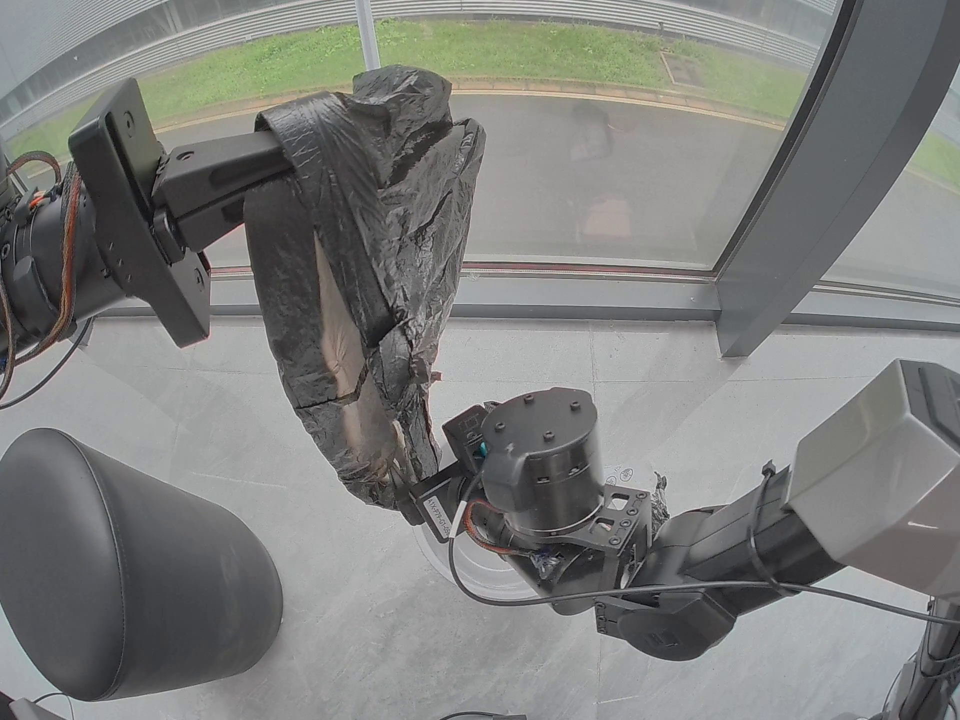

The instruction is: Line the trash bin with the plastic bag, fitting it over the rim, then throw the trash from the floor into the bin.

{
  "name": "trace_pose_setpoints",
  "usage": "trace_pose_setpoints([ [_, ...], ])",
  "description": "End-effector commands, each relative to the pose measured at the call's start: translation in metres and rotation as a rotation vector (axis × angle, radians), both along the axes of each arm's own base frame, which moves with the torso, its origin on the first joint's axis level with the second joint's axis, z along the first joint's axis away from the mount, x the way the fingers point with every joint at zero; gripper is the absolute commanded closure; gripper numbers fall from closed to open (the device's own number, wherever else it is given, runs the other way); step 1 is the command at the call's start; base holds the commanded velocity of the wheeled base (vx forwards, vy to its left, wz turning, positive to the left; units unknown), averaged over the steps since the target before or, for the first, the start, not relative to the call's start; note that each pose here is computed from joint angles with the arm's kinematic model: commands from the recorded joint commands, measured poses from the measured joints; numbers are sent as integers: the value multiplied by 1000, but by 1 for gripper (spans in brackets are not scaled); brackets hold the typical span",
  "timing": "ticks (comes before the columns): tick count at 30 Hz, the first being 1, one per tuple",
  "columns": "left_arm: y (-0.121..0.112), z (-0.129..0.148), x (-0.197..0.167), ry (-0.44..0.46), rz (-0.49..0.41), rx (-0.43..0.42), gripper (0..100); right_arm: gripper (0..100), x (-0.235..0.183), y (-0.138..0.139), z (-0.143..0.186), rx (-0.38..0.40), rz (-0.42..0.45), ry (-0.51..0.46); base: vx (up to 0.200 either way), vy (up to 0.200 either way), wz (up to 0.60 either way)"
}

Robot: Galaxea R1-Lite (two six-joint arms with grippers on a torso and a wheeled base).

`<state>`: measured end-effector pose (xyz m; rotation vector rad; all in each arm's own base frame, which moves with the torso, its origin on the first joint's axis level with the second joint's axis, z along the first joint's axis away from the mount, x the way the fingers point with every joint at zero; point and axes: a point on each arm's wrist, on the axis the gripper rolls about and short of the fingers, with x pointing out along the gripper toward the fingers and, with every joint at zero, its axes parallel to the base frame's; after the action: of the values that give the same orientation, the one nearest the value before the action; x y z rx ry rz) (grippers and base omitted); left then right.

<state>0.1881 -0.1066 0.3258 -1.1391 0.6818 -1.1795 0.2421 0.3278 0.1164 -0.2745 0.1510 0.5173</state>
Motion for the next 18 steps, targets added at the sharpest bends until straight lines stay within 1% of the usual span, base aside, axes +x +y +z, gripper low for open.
trace_pose_setpoints([
  [1, 2, 2, -4, -11, 1, -5, 100, 0, 10, 12, -20, -41, -8, -6, 0, 0, 0],
  [4, 2, 2, -4, -11, -1, -5, 100, 0, 12, 16, -23, -44, -6, -22, 0, 0, 0],
  [10, 2, 2, -3, -8, 1, -4, 100, 0, 14, 19, -29, -49, -3, -23, 0, 0, 0],
  [11, 2, 2, -3, -9, 1, -5, 100, 100, 14, 19, -29, -47, -4, -24, 0, 0, 0],
  [18, 2, 2, -3, -9, 1, -5, 100, 100, 12, 18, -31, -48, -2, -21, 0, 0, 0],
])
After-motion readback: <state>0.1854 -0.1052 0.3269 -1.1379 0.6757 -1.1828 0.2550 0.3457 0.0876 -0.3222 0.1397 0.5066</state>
